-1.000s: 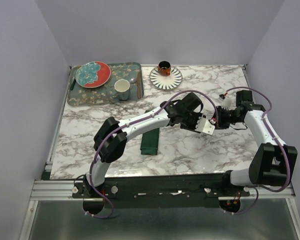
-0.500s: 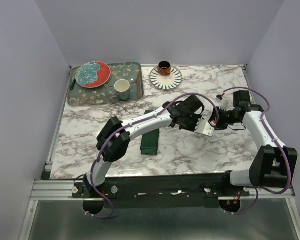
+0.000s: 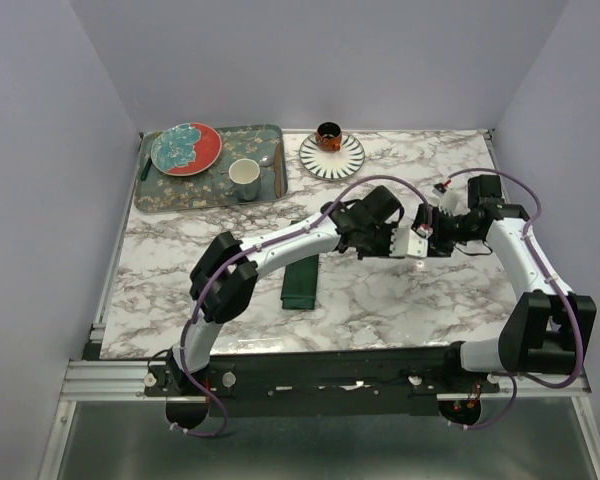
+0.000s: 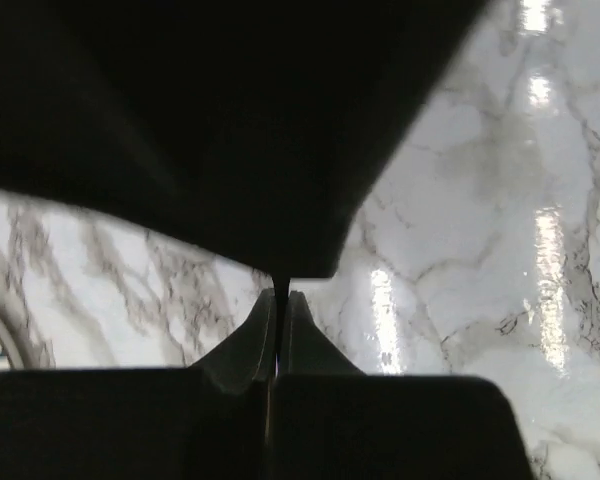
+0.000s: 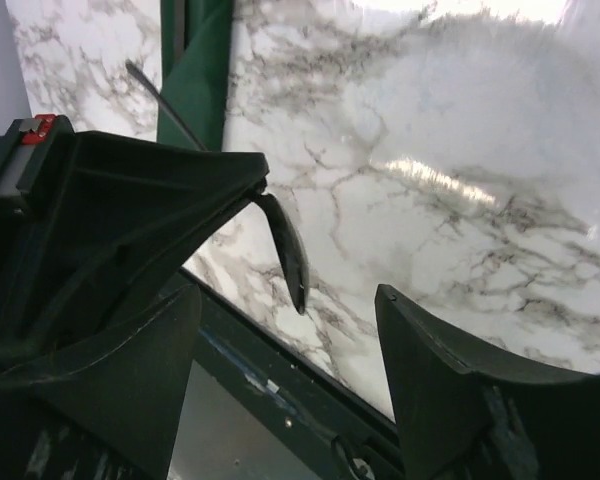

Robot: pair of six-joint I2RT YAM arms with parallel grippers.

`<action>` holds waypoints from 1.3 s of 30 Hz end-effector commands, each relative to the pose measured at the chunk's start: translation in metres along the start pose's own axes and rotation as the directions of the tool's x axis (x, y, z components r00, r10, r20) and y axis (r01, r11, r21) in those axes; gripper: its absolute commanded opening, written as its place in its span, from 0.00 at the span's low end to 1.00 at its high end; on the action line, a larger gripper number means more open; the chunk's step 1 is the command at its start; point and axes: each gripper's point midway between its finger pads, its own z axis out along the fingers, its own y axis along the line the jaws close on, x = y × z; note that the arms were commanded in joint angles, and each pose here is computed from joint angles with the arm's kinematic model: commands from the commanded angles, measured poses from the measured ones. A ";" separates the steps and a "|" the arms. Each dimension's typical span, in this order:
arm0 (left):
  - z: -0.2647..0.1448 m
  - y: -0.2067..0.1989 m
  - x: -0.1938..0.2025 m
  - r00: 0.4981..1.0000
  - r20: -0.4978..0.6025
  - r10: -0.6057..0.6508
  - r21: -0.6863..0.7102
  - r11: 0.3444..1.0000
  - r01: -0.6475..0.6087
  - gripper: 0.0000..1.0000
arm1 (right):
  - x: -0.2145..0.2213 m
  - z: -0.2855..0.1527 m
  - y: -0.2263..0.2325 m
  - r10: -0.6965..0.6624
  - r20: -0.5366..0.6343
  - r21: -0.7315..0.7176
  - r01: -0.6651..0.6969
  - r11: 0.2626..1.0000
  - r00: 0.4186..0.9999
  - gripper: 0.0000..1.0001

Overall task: Fold the napkin into a case and place the utensils inside
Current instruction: Pass from the right arm to the left, then insert the spoon into the folded napkin.

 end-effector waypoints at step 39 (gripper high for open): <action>-0.078 0.148 0.193 0.169 0.695 -0.699 -0.399 -0.179 0.899 0.00 | -0.068 0.012 0.004 0.013 0.095 -0.100 -0.004 0.995 0.995 0.81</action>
